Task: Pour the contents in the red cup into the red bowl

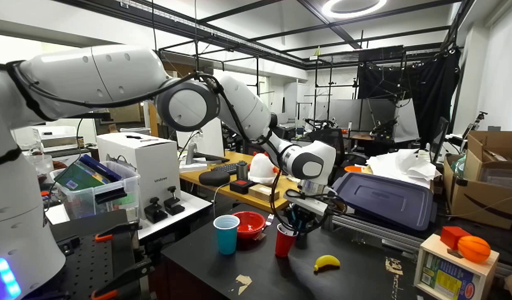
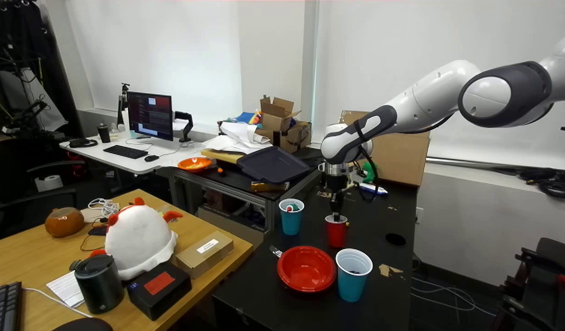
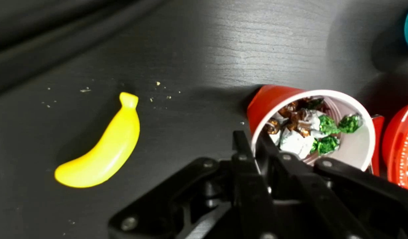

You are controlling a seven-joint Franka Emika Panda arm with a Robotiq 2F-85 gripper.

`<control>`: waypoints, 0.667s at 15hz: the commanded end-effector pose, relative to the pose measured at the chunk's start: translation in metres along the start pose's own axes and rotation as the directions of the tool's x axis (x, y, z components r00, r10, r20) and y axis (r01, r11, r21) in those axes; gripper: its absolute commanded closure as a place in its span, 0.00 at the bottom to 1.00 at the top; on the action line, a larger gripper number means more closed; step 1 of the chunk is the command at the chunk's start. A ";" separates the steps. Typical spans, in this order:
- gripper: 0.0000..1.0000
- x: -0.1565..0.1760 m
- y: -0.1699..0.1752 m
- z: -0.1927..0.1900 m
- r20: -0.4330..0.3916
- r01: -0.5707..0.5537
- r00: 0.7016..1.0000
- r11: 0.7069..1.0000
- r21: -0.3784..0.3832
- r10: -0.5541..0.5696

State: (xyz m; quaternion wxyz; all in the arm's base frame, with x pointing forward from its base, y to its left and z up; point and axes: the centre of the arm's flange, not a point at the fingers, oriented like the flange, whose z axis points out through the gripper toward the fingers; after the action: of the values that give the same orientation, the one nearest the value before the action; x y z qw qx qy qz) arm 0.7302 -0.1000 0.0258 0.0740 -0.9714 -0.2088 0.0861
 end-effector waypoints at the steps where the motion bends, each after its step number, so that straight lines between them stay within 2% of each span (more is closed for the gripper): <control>1: 1.00 0.004 -0.001 -0.012 -0.037 -0.021 0.999 1.000 0.009 0.021; 5: 0.99 0.001 -0.015 -0.048 -0.105 -0.091 0.991 0.995 -0.029 0.088; 10: 0.99 0.007 -0.053 -0.103 -0.166 -0.180 0.975 0.964 -0.197 0.148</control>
State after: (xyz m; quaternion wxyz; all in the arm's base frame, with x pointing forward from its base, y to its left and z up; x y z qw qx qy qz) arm 0.7641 -0.0873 0.0910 0.0284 -0.9891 -0.1445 -0.0010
